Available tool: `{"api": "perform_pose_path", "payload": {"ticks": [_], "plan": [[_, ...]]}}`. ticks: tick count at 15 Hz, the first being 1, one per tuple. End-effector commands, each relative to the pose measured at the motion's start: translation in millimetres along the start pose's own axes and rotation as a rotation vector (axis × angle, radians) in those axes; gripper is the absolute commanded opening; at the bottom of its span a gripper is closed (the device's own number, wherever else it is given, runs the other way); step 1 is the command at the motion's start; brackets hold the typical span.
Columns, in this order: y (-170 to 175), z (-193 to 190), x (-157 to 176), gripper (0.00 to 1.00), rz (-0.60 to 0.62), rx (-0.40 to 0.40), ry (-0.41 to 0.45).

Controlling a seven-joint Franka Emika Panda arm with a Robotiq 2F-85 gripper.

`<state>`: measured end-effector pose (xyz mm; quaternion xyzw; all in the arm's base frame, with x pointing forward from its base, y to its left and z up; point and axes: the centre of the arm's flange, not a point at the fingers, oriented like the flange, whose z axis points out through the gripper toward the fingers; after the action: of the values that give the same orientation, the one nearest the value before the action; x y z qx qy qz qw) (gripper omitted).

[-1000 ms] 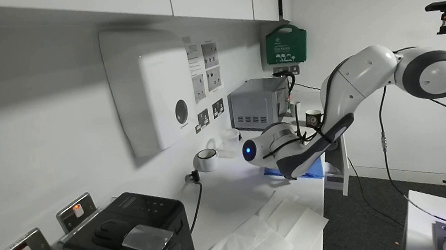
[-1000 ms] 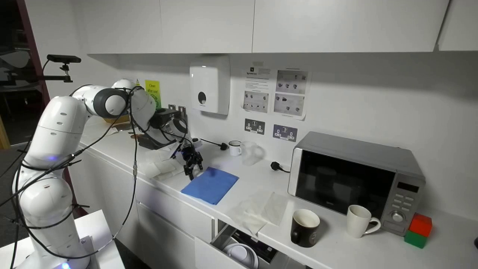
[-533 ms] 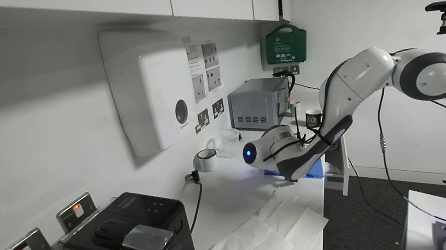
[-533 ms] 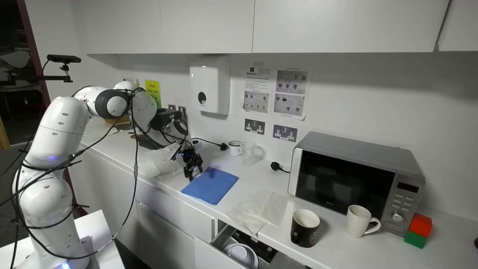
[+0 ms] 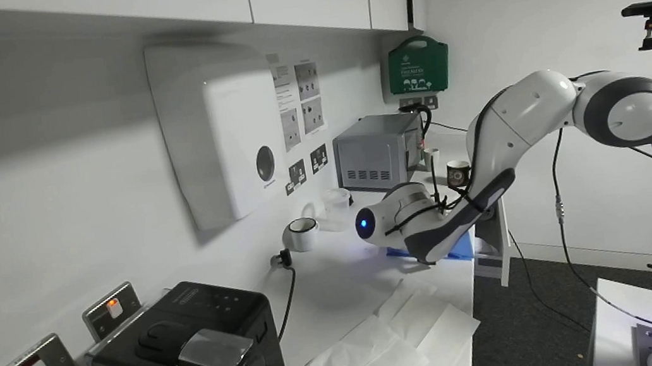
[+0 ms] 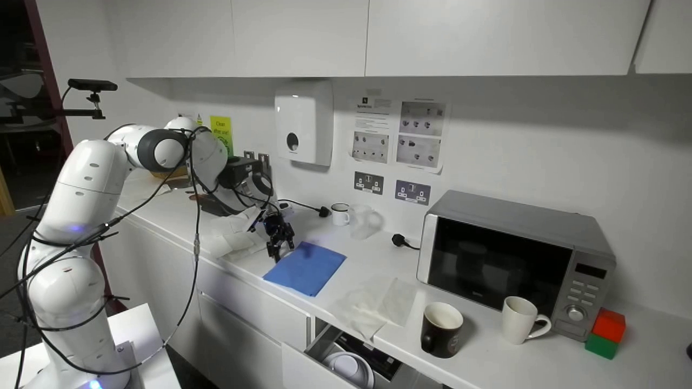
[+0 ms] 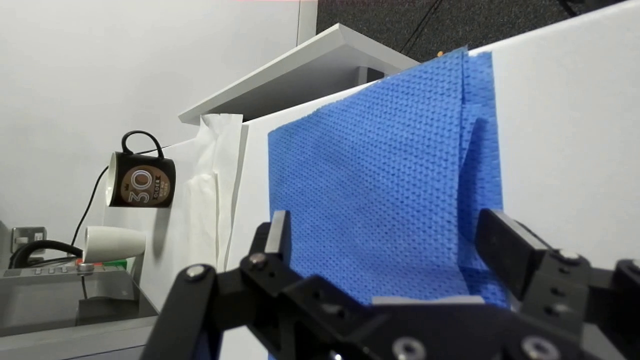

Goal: Unfold the blue cloth

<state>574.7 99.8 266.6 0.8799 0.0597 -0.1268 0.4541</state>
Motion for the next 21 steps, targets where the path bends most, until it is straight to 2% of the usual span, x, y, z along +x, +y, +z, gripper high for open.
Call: {"api": "perform_pose_path", "payload": {"ticks": [1,15,21], "plan": [[10,9,-3,1.0,0.011,0.014,-0.022],[20,10,-17,1.0,0.009,0.038,-0.043],[37,8,-29,1.0,0.042,0.039,-0.048]]}}
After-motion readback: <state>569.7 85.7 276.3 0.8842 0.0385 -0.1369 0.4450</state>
